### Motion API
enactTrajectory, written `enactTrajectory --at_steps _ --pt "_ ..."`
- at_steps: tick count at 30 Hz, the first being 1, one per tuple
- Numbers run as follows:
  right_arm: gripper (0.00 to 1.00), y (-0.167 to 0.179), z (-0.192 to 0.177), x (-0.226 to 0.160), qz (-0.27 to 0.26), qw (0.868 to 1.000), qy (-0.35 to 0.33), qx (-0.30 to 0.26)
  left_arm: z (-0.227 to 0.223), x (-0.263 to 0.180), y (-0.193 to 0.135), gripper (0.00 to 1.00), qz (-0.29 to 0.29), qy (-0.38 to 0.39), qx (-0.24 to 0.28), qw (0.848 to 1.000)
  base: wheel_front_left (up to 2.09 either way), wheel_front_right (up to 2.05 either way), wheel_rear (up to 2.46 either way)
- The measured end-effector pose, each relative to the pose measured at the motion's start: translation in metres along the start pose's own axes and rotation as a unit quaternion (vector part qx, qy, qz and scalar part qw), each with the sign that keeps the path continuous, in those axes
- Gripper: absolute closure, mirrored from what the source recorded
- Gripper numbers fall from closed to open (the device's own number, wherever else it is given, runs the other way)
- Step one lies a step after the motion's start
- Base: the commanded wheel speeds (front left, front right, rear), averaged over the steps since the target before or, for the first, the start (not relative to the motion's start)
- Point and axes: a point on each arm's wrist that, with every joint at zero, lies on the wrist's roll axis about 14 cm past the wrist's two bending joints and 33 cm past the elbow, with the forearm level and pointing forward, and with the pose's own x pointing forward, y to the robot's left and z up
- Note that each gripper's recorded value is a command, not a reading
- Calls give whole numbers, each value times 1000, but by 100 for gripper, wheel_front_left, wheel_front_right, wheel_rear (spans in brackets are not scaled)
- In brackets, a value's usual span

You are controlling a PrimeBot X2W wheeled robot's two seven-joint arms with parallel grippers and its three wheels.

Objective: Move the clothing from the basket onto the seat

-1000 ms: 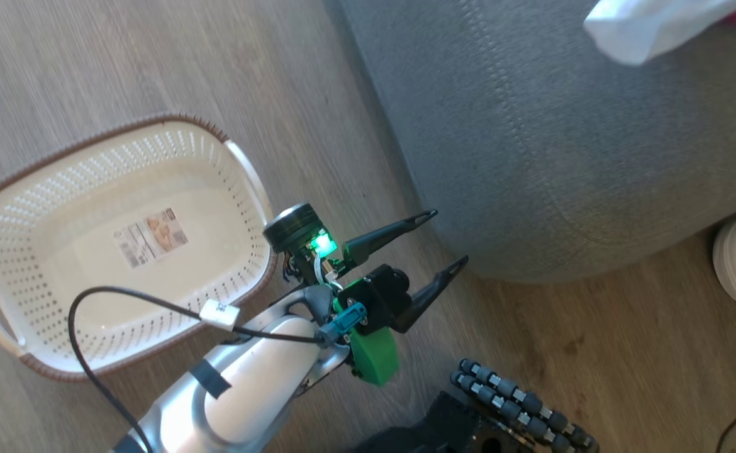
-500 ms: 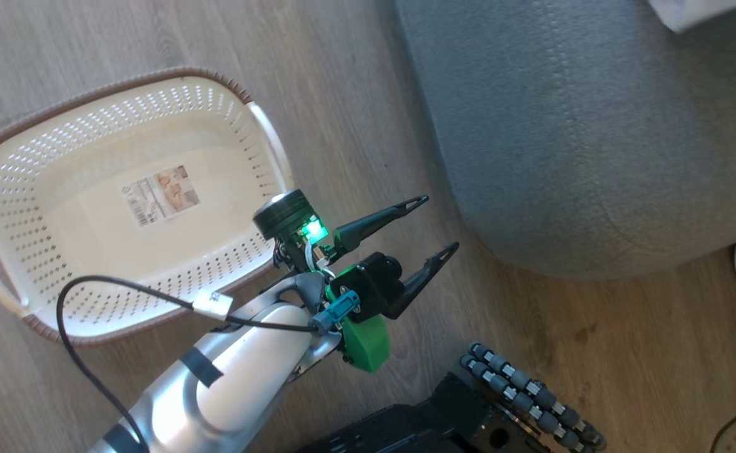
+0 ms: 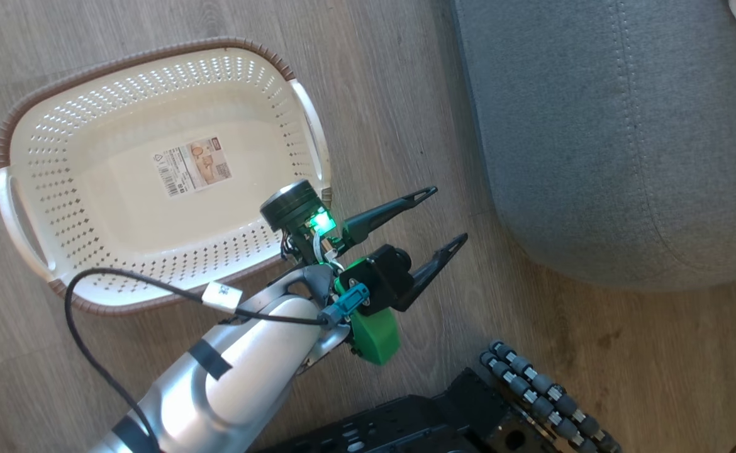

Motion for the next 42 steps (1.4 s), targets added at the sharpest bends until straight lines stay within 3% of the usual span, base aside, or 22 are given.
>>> enactTrajectory --at_steps 6,7,8,9,10,19,25,35,42 --pt "100 6 3 1 12 999 31 -9 6 1 0 0 3 -4 4 1000 0 0 0" --pt "96 4 4 0 13 999 33 -9 8 1 0 0 3 -6 5 1000 0 0 0" --pt "63 4 4 0 13 999 33 -9 8 1 0 0 3 -6 5 1000 0 0 0" --pt "10 2 5 -1 11 999 32 -8 10 2 -1 0 3 -7 5 1000 0 0 0" --pt "0 0 6 -2 10 999 32 -9 12 2 -1 0 3 -9 7 1000 0 0 0" --pt "0 -13 12 -18 13 999 49 -7 31 5 -9 0 -2 -20 24 1000 0 0 0" --pt "0 -14 -6 -40 34 992 120 -4 51 7 -18 0 -7 -32 40 999 0 0 0" --pt "0 -45 -18 -87 43 980 194 23 92 1 -34 0 3 -58 64 996 0 0 0" --pt "0 -72 23 -115 57 986 153 15 112 -8 -53 0 11 -69 66 995 0 0 0"
